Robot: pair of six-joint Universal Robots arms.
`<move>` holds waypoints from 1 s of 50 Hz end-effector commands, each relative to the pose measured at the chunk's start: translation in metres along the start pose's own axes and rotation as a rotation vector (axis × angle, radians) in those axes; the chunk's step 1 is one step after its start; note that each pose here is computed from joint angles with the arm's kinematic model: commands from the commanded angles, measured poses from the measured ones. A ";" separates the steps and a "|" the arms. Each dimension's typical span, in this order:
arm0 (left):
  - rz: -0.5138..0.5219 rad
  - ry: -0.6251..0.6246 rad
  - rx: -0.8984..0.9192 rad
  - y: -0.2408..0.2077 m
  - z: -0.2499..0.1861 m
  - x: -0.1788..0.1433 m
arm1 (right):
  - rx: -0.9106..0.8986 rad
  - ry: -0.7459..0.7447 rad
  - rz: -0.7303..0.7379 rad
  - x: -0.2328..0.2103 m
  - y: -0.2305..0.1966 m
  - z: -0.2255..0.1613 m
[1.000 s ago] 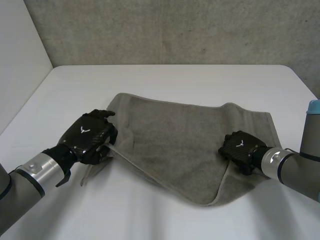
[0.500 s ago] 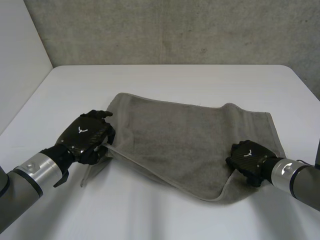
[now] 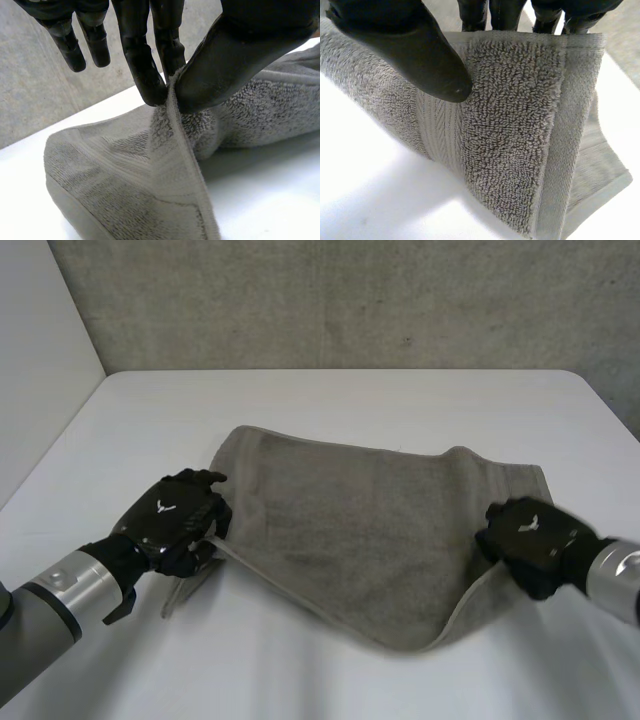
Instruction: Fold the towel.
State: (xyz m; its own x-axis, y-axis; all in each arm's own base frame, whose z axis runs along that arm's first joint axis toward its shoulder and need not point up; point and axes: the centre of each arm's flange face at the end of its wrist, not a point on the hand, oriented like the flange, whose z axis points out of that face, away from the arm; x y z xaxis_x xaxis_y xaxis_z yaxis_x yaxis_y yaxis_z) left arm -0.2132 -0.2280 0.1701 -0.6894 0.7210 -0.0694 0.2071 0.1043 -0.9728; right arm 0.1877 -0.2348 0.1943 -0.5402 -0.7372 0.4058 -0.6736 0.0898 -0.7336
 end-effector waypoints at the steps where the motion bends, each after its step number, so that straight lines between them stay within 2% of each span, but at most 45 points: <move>1: -0.024 0.003 -0.030 -0.008 -0.004 0.000 | 0.110 0.109 0.145 0.033 -0.031 -0.022; 10: 0.006 -0.022 0.005 -0.022 -0.003 -0.008 | 0.189 0.250 0.136 0.055 -0.044 -0.042; 12: 0.012 -0.018 0.009 -0.023 -0.002 -0.007 | 0.239 0.339 0.178 0.072 -0.041 -0.047; 17: 0.007 -0.001 0.001 -0.017 0.001 -0.004 | 0.260 0.413 0.267 0.095 -0.024 -0.046; 25: -0.021 0.007 -0.089 0.014 0.029 0.001 | 0.210 0.360 0.331 0.094 0.000 -0.028; 33: 0.084 -0.099 -0.224 0.046 0.040 0.006 | 0.188 0.342 0.359 0.092 0.014 -0.019; 50: 0.136 -0.112 -0.256 0.050 0.036 0.033 | 0.177 0.331 0.385 0.090 0.022 -0.019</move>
State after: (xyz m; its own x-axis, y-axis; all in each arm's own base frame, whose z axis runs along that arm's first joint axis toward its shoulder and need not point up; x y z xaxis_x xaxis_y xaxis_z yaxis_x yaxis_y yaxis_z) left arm -0.2487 -0.2297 0.1102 -0.7066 0.6740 -0.2157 0.4489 0.1914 -0.8728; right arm 0.1201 -0.2850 0.2261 -0.8736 -0.4309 0.2261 -0.3240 0.1684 -0.9309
